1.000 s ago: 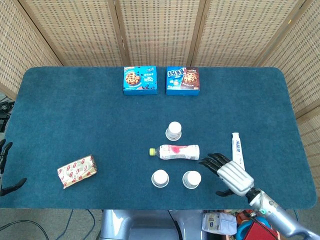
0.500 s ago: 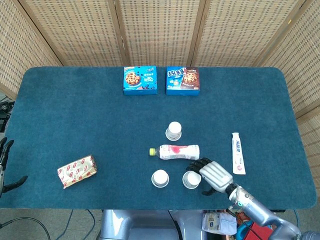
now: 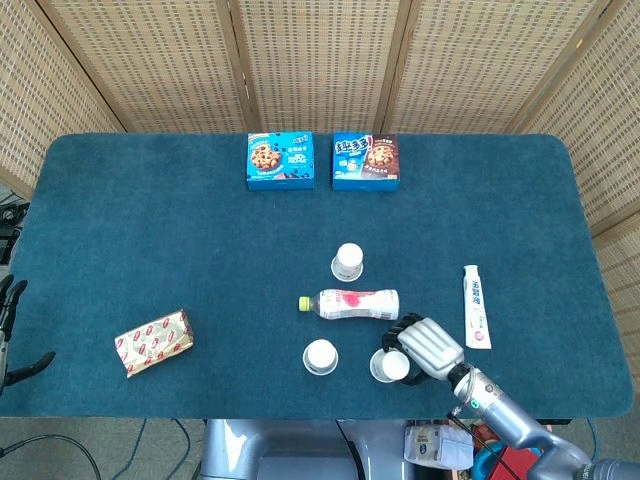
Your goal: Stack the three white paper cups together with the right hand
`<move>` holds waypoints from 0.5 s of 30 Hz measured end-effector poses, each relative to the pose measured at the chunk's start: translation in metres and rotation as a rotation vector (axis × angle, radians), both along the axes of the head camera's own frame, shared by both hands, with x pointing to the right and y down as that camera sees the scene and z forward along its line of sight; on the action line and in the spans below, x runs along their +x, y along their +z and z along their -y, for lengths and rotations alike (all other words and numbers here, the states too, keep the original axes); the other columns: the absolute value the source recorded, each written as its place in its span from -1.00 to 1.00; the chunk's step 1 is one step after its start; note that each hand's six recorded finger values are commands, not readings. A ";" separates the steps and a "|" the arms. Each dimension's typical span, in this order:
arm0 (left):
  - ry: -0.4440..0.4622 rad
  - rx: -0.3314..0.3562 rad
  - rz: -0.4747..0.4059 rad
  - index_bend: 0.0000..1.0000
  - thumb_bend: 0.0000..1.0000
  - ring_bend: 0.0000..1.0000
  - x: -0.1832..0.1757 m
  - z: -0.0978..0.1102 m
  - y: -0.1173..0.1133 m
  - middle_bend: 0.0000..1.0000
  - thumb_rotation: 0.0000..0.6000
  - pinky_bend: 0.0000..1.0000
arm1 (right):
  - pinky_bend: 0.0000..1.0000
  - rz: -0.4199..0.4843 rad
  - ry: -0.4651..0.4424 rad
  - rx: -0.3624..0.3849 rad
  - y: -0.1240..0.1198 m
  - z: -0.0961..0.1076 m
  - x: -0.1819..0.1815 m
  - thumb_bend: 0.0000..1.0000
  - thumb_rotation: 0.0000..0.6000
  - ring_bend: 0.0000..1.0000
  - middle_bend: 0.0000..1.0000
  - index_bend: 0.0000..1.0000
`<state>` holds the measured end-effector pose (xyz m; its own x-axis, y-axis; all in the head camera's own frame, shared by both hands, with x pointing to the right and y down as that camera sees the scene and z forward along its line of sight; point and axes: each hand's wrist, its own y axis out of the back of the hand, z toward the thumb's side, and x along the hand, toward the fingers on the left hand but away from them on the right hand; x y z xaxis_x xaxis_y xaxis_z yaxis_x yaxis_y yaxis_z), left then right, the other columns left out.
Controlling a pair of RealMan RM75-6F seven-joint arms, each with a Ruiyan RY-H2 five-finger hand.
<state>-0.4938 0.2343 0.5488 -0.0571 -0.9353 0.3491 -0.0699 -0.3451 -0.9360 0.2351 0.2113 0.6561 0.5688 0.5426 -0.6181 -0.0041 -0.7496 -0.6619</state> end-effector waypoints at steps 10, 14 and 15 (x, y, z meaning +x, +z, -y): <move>0.003 -0.009 -0.004 -1.00 -0.73 -1.00 0.001 0.000 0.001 -1.00 1.00 -1.00 | -0.43 0.091 0.019 0.030 -0.034 0.007 -0.013 -0.35 1.00 -0.19 0.05 -0.03; 0.007 -0.012 -0.008 -1.00 -0.73 -1.00 0.002 0.000 0.000 -1.00 1.00 -1.00 | -0.43 0.148 0.025 0.059 -0.061 0.018 -0.025 -0.34 1.00 -0.19 0.06 -0.03; 0.007 -0.012 -0.010 -1.00 -0.73 -1.00 0.001 0.000 0.000 -1.00 1.00 -1.00 | -0.43 0.163 0.026 0.069 -0.070 0.022 -0.030 -0.34 1.00 -0.19 0.05 -0.03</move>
<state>-0.4925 0.2346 0.5487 -0.0472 -0.9315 0.3606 -0.0763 -0.3566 -0.9311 0.2051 0.1893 0.5863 0.6436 0.5963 -0.4798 0.1259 -0.7008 -0.7021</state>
